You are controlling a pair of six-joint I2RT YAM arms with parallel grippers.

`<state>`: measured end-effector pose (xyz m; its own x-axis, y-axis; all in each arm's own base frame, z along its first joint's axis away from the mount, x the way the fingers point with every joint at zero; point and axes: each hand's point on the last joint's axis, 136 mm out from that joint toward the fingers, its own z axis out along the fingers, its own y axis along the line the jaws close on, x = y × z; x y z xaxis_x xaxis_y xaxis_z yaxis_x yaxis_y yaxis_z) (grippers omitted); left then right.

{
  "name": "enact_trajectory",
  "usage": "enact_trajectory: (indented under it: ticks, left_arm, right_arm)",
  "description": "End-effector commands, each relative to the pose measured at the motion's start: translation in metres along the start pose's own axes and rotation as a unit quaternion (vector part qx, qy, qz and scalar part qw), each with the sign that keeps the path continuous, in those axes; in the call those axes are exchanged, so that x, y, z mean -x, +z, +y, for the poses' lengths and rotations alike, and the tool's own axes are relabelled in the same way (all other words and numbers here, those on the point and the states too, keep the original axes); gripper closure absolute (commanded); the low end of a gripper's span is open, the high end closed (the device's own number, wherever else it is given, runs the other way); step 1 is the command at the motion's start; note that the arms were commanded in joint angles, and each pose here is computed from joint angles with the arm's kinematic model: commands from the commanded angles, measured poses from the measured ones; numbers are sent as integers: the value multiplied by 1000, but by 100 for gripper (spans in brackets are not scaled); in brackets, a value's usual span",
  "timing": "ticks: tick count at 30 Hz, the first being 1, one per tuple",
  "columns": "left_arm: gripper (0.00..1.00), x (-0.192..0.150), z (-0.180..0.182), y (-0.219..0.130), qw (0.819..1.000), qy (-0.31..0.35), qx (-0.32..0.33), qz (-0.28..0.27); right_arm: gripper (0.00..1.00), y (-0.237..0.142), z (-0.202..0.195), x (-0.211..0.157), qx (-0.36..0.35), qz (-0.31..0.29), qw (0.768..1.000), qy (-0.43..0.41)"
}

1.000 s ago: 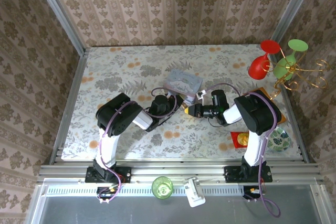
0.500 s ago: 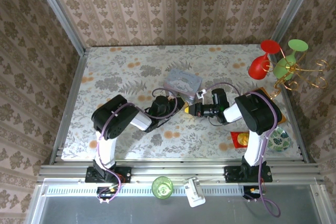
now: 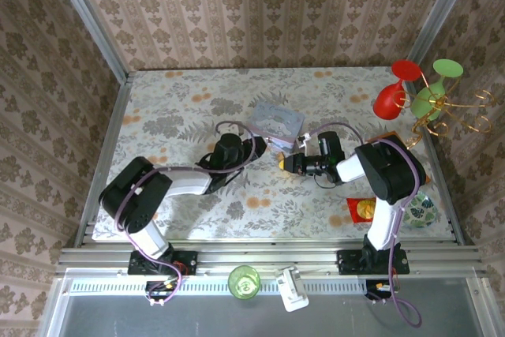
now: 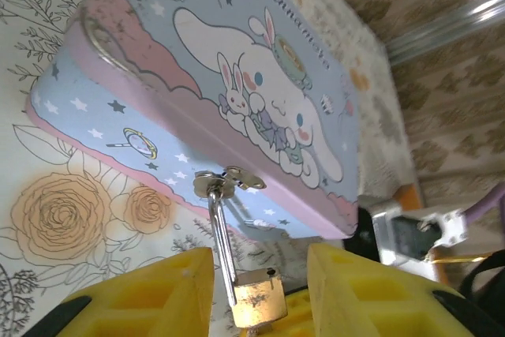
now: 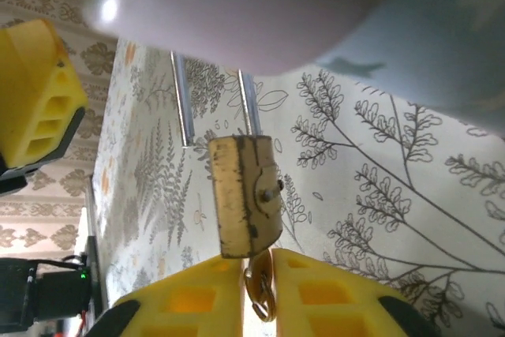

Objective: Unlock a padlock with a key

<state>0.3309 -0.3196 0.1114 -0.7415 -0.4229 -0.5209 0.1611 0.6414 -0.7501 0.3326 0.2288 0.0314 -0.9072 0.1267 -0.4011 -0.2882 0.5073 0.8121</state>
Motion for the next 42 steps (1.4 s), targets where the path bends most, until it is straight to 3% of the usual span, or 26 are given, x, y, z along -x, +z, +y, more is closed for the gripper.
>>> enact_trajectory:
  ticks: [1,9,14,18,23,26,30,32,35,38,40,42]
  left_arm:
    - [64,-18,12,9,993,88,53,52]
    - [64,-34,21,25,976,175,101,77]
    - [74,-38,44,30,956,227,159,99]
    - [86,-37,55,31,952,230,176,98]
    - [86,-28,65,29,948,231,192,101]
    - [85,-27,53,24,949,242,176,97]
    - [69,-26,19,3,928,315,184,74]
    - [68,-31,12,-2,930,313,175,79]
    - [70,-28,18,-13,941,286,166,73]
    - [88,-18,29,-22,946,270,167,65]
    - [88,-12,34,-27,941,278,181,63]
    - [80,0,37,-31,939,280,190,54]
  right_arm:
    - [67,-4,-21,-7,-63,5,998,26]
    - [58,-22,-20,10,-133,-21,991,-12]
    - [57,-16,-8,25,-149,-31,987,-47]
    - [58,-4,-7,27,-155,-26,986,-56]
    - [63,16,-3,26,-169,-19,983,-72]
    - [64,9,-1,28,-179,-37,981,-71]
    - [62,-32,-2,33,-219,-97,969,-61]
    - [60,-39,0,31,-218,-96,969,-62]
    - [59,-21,2,28,-183,-63,978,-78]
    - [60,-6,2,33,-157,-62,983,-73]
    - [58,1,2,36,-155,-66,983,-74]
    - [57,10,-2,33,-174,-52,980,-82]
